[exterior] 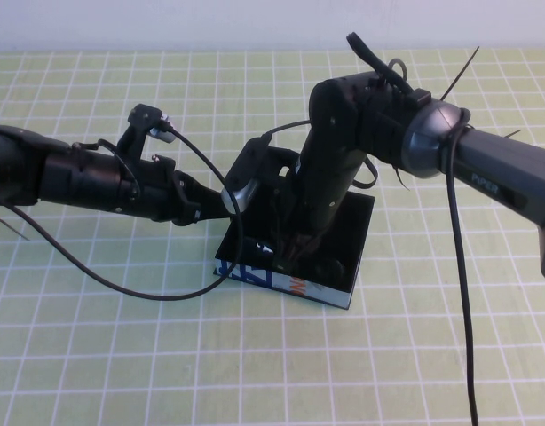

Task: Take glasses out of glasses case
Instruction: Pick up the glasses from the glasses case, then place the glasses on the table

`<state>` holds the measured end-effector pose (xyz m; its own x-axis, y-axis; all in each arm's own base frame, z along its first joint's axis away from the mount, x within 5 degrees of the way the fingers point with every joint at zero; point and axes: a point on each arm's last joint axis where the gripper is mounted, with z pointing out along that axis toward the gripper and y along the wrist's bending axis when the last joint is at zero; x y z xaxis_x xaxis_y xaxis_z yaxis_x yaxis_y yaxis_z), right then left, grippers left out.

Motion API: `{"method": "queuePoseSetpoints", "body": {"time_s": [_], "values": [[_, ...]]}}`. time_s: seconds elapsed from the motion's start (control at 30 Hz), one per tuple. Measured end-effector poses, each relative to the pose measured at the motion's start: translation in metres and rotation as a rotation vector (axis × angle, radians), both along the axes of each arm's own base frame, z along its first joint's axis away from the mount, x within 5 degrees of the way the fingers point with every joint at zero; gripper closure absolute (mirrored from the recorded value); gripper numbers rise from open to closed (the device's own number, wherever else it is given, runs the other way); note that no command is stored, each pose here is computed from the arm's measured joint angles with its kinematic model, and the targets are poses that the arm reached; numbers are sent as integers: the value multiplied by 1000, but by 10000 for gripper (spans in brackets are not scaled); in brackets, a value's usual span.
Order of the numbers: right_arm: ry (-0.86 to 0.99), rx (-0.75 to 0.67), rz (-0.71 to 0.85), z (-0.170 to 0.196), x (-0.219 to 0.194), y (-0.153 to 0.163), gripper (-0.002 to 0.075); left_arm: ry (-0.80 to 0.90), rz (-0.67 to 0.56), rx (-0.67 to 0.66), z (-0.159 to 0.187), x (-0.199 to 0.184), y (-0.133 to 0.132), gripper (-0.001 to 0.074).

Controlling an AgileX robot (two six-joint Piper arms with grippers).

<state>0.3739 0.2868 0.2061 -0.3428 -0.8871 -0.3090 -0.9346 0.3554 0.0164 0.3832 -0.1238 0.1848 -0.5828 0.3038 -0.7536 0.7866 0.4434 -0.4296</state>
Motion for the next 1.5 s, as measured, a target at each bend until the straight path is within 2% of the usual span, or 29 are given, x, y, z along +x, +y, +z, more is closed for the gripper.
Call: {"method": "queuePoseSetpoints", "body": {"time_s": [0.27, 0.53, 0.9, 1.03, 1.2, 1.33, 1.5], "values": [[40, -9, -26, 15, 0, 1, 722, 4, -24, 4, 0, -2, 0, 739], [-39, 45, -75, 53, 6, 4, 725, -17, -34, -1, 10, -5, 0, 739], [-127, 123, -180, 121, -13, -14, 725, -182, -55, -13, 77, -26, 4, 739], [-146, 185, -293, 153, -21, -32, 725, -242, -61, 4, 100, -36, 7, 739], [-132, 224, -483, 179, -30, -77, 725, -263, -57, 21, 111, -42, 9, 739], [-81, 205, -617, 178, -50, -115, 725, -257, -55, 23, 111, -42, 9, 739], [-29, 225, -797, 148, -76, -142, 725, -252, -54, 25, 110, -42, 10, 739]]}}
